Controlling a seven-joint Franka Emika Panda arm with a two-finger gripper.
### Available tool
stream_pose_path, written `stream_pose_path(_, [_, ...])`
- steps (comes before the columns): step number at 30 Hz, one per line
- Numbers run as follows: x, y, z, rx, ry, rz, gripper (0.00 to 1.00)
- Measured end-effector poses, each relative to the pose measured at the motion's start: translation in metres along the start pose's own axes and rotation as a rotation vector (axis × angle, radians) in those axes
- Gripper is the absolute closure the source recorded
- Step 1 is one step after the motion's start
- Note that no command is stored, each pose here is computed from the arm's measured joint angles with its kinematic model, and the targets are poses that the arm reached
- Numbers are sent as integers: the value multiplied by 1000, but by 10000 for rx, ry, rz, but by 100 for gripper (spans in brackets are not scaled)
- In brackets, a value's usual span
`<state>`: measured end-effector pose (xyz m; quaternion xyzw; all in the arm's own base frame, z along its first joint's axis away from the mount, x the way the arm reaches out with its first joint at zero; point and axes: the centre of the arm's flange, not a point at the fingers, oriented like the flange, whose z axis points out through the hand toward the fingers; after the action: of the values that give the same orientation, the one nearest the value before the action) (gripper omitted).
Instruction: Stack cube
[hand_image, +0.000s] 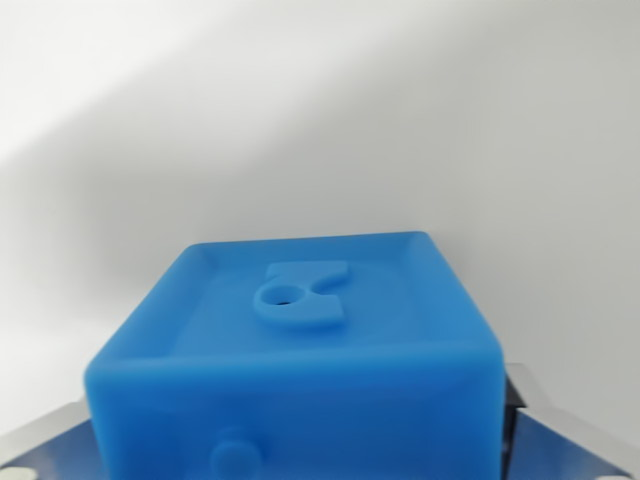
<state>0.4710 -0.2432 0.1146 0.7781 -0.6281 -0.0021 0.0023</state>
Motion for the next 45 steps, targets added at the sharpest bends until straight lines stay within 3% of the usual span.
stream_pose_path(26, [0, 0, -1, -1, 1, -2, 100])
stream_pose_path(34, [0, -1, -9, 43, 19, 6, 100])
stream_pose_path(45, [1, -1, -25, 51, 0, 8, 100])
